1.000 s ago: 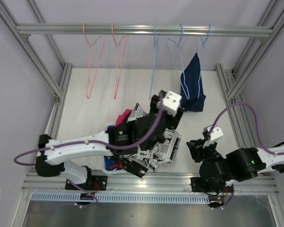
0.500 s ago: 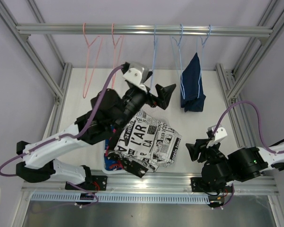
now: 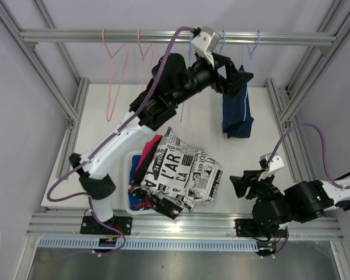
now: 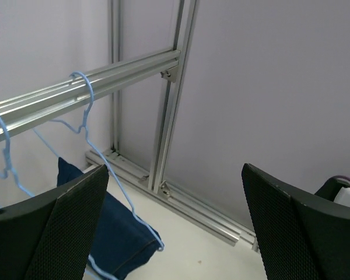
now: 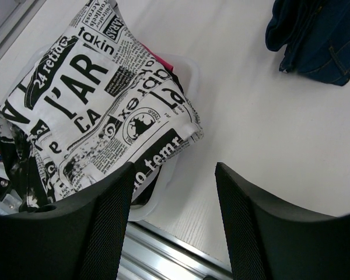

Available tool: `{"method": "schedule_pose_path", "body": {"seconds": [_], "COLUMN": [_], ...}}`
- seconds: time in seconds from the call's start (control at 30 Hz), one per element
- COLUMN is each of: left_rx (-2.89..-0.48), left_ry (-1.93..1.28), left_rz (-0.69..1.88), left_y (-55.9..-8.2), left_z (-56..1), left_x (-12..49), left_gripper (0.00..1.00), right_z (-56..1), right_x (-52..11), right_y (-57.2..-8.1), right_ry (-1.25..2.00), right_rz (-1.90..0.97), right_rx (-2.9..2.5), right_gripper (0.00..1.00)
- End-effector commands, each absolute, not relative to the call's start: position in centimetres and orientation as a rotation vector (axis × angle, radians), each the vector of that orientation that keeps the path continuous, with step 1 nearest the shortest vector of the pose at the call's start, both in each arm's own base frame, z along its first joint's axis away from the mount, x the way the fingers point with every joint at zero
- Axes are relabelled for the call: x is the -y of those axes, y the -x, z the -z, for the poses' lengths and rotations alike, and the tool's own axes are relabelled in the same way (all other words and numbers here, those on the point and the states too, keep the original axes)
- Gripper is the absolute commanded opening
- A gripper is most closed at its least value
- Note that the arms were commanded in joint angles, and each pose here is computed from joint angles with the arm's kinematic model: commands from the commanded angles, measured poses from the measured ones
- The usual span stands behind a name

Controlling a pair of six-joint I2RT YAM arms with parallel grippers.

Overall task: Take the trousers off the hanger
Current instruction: Place the hanger at the clothesline, then pick up the hanger from the clothesline.

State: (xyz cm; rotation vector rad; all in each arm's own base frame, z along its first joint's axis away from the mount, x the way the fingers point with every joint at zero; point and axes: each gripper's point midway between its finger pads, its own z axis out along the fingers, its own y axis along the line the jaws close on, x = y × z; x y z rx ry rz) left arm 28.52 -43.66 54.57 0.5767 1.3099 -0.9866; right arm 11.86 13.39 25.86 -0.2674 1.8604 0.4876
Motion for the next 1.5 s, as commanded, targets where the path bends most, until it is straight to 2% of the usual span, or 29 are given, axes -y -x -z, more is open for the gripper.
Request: {"method": "schedule_pose_path", "body": {"seconds": [0.0,0.3,0.93,1.17,1.47], "left_rx": [-1.318,-1.373,-1.489,-1.469,-1.348], "left_ry": [-0.642,-0.643,-0.498,-0.479,-0.45], "left_rz": [1.144,1.271,1.154,1.274,1.431], "left_y": [-29.0,-32.5,-40.1,-41.0,-40.7], "left_z": [-54.3,-50.1,-42.2,-41.2,-43.3], "left_x": [45.6,48.8,52.2,53.2,53.7], "left_gripper": [1.0,0.99,0.99,1.0,0.99], "right_z": [-27.4,-27.2,-27.1,-27.1,-27.1], "right_x": [-13.3,-13.4,-13.7,-13.7,-13.6], "right_y": [-12.3,-12.3,-12.3,-12.3,-12.4], "right_ry": [0.177,0.181,0.197,0.194,0.192], "right_rz": [-0.549,-0.539,-0.526,-0.525,-0.522], "right_rx": [-1.824,-1.824,-1.818,-1.818,-1.818], "right_gripper": [0.62,0.63,0.67,0.68,0.69]}}
